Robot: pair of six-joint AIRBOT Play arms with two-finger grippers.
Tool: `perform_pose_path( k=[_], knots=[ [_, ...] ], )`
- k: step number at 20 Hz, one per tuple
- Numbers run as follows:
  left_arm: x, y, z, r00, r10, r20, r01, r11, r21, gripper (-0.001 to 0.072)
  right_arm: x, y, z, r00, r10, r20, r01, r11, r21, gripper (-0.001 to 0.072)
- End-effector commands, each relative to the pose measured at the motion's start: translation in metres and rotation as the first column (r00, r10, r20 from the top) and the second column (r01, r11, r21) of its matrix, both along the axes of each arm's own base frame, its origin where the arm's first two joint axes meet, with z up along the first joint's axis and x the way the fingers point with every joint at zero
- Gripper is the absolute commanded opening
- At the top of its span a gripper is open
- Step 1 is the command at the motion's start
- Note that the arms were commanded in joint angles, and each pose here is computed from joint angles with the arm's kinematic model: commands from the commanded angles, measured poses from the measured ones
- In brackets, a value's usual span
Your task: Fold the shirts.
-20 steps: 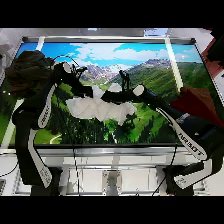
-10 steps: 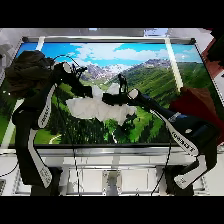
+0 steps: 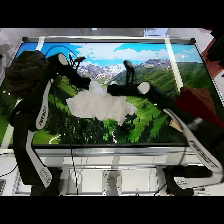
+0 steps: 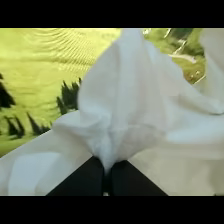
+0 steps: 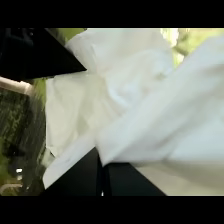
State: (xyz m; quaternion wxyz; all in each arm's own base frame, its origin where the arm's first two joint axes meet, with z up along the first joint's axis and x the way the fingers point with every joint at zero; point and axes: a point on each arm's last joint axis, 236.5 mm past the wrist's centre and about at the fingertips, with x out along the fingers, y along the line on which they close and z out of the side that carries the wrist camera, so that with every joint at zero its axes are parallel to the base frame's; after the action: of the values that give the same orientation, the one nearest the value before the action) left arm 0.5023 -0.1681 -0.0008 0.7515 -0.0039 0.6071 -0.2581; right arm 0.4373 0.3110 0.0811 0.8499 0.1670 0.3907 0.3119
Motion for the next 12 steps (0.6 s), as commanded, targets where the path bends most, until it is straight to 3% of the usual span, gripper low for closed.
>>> perform_pose_path(
  k=[1,6,12],
  knots=[
    [-0.001,0.031,0.073,0.989,0.019,0.149,-0.031,0.997,0.076,0.0012,-0.022,-0.055,0.074,0.988,0.027,0.152,-0.01,0.993,-0.113,0.0032],
    [-0.049,0.099,0.215,0.914,0.098,0.395,-0.157,0.98,0.12,0.0012,-0.075,-0.146,0.192,0.916,-0.087,0.392,0.156,0.977,-0.147,0.0032],
    [-0.167,0.113,0.393,0.632,0.117,0.766,-0.203,0.979,0.017,0.0012,-0.167,-0.222,0.32,0.682,-0.228,0.695,0.357,0.933,-0.043,0.003]
  ],
)
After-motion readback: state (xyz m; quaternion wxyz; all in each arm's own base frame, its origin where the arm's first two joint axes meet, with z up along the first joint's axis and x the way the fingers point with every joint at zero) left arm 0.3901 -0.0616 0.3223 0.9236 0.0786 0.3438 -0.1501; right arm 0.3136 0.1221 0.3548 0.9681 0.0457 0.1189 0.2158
